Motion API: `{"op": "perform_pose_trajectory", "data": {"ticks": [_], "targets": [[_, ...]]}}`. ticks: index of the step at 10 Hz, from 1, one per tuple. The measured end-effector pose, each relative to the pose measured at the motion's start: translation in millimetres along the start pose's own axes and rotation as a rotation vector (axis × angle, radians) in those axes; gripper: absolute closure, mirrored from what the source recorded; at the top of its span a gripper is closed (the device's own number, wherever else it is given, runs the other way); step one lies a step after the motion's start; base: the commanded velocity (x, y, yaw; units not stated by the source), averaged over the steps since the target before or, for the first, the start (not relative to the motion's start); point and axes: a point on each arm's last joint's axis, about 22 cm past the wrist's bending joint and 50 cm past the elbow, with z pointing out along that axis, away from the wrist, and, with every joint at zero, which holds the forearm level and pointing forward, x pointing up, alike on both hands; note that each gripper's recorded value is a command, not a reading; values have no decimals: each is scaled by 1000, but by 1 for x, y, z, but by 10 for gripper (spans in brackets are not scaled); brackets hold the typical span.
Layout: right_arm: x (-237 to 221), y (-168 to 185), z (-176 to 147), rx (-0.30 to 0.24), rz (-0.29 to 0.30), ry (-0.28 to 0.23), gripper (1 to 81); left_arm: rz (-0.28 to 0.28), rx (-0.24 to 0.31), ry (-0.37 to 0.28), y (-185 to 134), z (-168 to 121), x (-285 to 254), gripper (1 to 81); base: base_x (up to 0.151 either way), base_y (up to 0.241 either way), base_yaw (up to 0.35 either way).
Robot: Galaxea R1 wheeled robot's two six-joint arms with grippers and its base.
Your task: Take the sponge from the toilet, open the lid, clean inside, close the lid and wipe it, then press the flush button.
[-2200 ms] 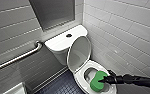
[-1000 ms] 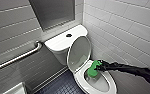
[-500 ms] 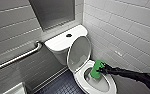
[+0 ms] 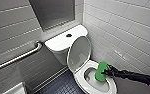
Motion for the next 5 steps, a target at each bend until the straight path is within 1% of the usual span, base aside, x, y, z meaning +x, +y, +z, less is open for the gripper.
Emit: {"op": "perform_pose_trajectory", "data": {"ticks": [1, 2, 3, 4, 5], "targets": [[-14, 19, -14, -5, 18, -5, 811, -1, -1, 3, 1, 0, 0, 10, 0, 0, 0], [-29, 37, -24, -2, 47, 5, 811, -1, -1, 3, 1, 0, 0, 10, 0, 0, 0], [-45, 43, -29, 13, 70, 6, 811, -1, -1, 4, 1, 0, 0, 10, 0, 0, 0], [-64, 49, -37, 19, 86, -12, 811, -1, -1, 4, 1, 0, 0, 10, 0, 0, 0], [-76, 54, -45, 31, 103, -8, 811, -1, -1, 4, 1, 0, 0, 10, 0, 0, 0]]}}
